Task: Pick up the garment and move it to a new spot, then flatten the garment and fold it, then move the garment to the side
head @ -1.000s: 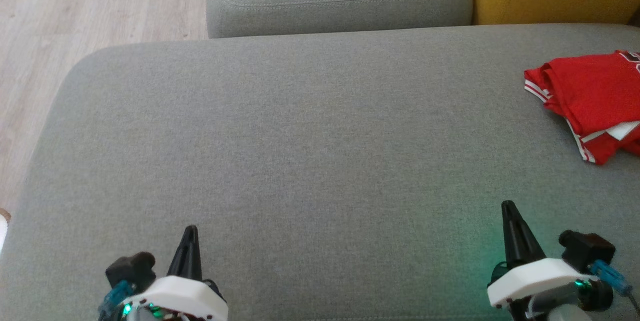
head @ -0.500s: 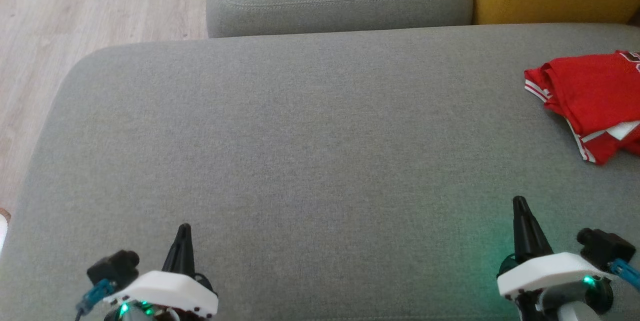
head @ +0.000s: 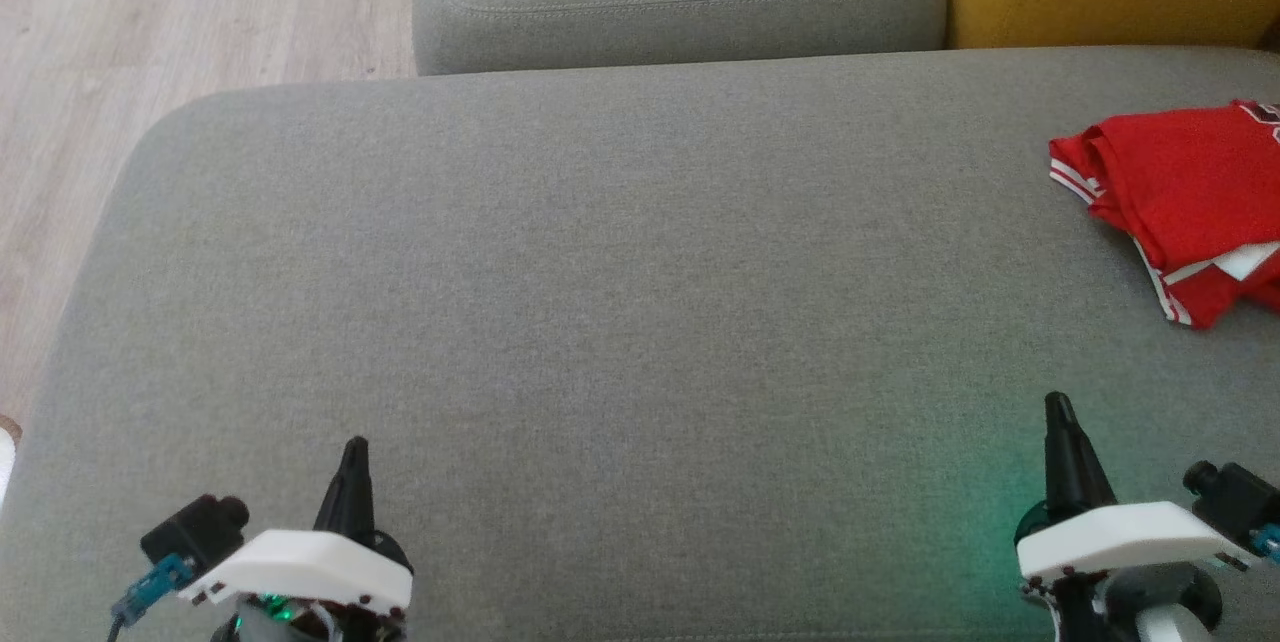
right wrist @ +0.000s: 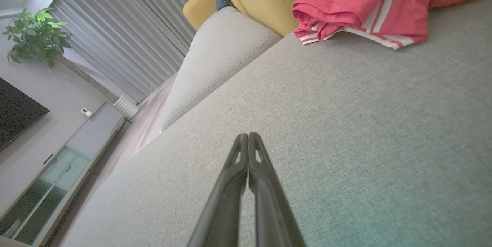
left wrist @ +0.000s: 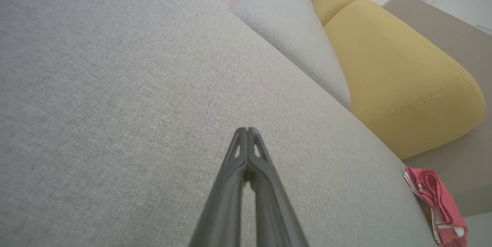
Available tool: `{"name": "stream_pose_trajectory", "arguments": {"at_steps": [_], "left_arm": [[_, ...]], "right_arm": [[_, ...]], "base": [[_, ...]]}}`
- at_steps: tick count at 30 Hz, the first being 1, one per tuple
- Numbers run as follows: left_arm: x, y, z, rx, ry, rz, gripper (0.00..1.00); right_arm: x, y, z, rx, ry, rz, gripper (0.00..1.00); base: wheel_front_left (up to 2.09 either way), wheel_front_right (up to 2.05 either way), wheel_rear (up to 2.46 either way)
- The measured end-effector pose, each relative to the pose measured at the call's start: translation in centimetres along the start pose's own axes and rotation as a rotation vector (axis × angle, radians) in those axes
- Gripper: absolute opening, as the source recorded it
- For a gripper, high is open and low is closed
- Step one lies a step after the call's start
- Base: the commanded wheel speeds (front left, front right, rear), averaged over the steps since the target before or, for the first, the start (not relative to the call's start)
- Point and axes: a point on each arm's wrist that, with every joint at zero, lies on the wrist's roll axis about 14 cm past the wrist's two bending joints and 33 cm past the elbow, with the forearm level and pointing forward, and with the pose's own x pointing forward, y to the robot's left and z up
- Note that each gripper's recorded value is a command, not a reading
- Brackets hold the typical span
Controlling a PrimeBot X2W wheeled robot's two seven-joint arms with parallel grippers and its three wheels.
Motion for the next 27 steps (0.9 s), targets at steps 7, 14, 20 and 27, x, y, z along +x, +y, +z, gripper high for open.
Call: {"name": "stream_pose_trajectory", "arguments": {"at_steps": [7, 14, 20, 27], "left_arm": [[0.2, 0.3, 0.4, -0.080, 0.001, 0.008, 0.00], [0.5, 0.1, 0.9, -0.158, 0.000, -0.004, 0.00], [0.5, 0.5, 1.1, -0.227, 0.002, 0.004, 0.00], [0.6, 0.4, 1.3, -0.305, 0.005, -0.006, 0.00]], "right_arm": [[0.1, -0.1, 0.4, 0.083, -0.011, -0.007, 0.00], [0.5, 0.2, 1.1, 0.162, -0.024, 0.001, 0.00], [0.5, 0.0, 1.2, 0.233, -0.029, -0.005, 0.00], [0.5, -0.3, 1.5, 0.319, -0.033, -0.011, 0.00]], "base": [[0.00, 0.00, 0.00], [0.00, 0.00, 0.00], [0.00, 0.00, 0.00], [0.00, 0.00, 0.00]]}}
